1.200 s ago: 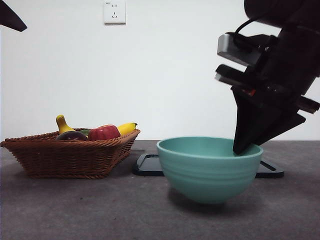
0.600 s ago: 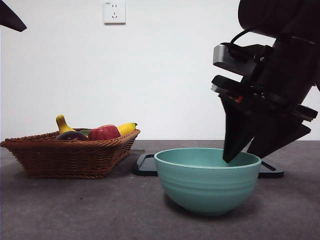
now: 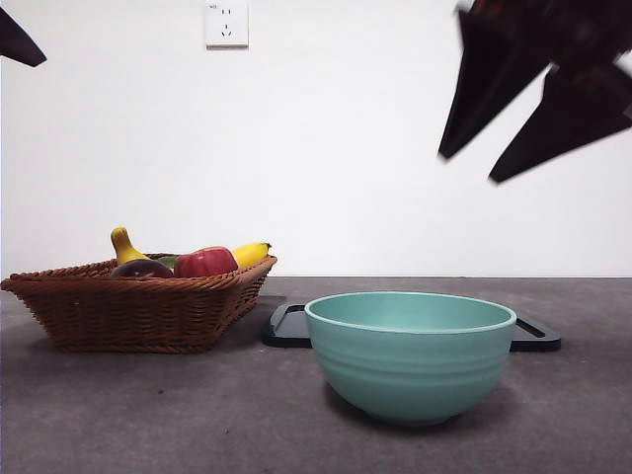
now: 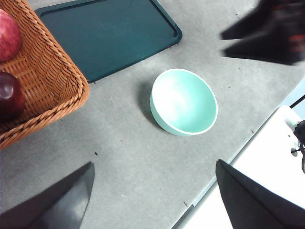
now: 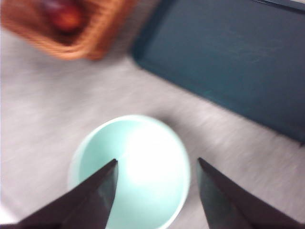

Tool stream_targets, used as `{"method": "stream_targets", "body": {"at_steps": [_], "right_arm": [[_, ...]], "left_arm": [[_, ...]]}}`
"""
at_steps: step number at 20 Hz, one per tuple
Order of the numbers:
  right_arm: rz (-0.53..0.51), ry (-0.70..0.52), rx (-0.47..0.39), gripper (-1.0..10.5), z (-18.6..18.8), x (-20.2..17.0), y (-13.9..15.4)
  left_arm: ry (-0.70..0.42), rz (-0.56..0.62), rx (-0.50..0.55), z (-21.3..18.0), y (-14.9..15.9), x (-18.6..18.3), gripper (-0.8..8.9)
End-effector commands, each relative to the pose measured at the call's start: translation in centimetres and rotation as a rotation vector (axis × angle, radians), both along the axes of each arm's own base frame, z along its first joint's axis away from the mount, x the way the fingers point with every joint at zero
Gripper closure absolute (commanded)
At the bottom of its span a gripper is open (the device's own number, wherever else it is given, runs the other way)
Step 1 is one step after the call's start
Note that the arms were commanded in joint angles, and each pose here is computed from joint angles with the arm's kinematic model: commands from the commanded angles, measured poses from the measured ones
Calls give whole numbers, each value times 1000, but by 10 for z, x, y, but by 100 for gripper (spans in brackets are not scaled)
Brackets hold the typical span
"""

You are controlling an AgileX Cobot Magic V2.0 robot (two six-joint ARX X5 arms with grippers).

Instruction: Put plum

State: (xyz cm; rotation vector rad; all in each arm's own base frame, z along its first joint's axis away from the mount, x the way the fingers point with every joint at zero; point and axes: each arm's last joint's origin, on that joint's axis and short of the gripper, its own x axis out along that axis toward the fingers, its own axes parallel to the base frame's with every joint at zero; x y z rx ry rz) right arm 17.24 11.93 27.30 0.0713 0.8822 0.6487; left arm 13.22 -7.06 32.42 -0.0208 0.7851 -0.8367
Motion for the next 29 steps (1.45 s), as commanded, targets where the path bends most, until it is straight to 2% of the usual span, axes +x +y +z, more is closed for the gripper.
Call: {"method": "stream_targets", "body": {"at_steps": [1,4,9,20,21,22,25,29], "right_arm": [[47,-16,66,684,17,-15,-6],[84,-8,101,684,28,-40,-20],[96,27,94,685,33,-67,-38],[106,15,83,685,33,-71,-40],[106,15,83,686,33,-71,-40],[108,14,82,697,33,-71,-40],[112,10,79,942,33,-71,-40],[112,8,78,942,33,-71,-40]], "left_arm": [[-13,-13,-4,2,-2,1,411],[-9,-11,-5,2,-1,1,411],[-4,-9,-5,2,-1,1,411],[-4,-9,-5,2,-1,1,415],[-4,-9,-5,2,-1,1,449],[-4,-9,-5,2,-1,1,526],[-4,-9,-5,2,-1,1,805],[-5,-9,-5,2,-1,1,806]]}}
